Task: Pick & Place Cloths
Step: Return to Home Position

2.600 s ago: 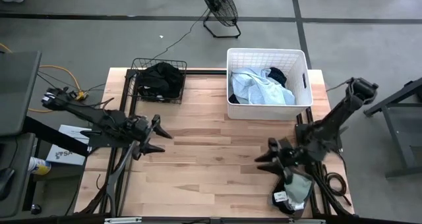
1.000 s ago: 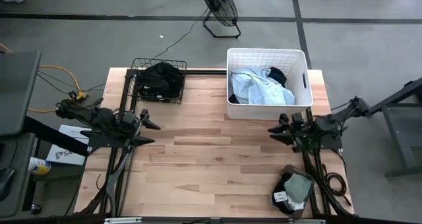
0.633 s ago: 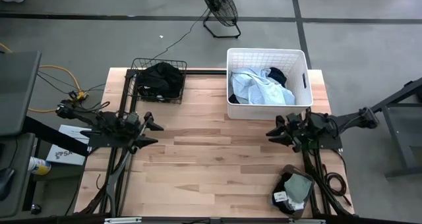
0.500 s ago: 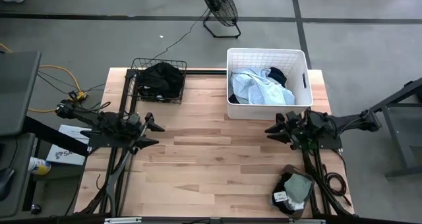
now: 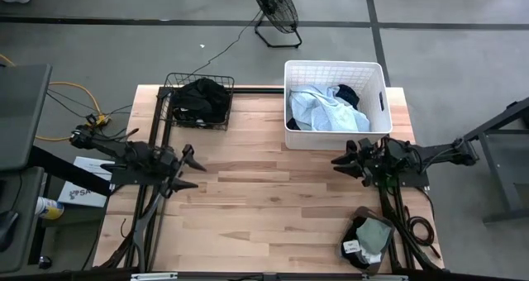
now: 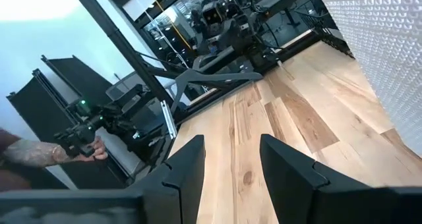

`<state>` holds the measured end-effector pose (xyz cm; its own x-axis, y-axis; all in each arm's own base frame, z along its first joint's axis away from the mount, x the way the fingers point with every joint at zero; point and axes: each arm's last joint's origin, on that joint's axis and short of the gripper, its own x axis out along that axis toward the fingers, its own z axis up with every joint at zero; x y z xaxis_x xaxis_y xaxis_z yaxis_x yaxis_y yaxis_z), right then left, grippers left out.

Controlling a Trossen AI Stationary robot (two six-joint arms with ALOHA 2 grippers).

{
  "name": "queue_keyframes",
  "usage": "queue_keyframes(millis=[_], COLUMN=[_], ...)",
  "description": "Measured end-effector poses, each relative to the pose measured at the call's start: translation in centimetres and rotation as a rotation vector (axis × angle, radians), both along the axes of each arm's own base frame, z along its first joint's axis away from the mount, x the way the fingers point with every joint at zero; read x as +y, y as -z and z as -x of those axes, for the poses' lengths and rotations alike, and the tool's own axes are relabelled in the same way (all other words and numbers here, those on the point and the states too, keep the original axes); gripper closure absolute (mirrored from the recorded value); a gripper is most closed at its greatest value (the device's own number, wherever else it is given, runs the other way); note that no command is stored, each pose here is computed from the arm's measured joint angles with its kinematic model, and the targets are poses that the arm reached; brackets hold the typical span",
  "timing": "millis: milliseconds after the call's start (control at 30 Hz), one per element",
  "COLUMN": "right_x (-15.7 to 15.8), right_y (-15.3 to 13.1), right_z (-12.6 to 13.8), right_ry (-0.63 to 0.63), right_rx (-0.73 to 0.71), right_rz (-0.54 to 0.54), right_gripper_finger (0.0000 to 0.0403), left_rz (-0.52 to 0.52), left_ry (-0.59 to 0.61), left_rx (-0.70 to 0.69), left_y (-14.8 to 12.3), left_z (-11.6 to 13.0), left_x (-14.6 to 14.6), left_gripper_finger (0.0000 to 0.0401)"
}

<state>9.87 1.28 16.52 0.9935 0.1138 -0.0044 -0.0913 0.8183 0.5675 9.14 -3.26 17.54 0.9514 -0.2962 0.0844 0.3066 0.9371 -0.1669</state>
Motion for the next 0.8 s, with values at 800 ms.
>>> queue_keyframes(millis=[800], right_x=[-0.01], right_y=[-0.05], right_z=[-0.01], right_ry=[0.003], right_rx=[-0.006], right_rz=[-0.002], right_gripper_finger=[0.0264], left_rz=[-0.031], left_ry=[0.152], left_rx=[0.055], left_y=[0.64], left_z=[0.12], left_x=[-0.43], left_gripper_finger=[0.0128])
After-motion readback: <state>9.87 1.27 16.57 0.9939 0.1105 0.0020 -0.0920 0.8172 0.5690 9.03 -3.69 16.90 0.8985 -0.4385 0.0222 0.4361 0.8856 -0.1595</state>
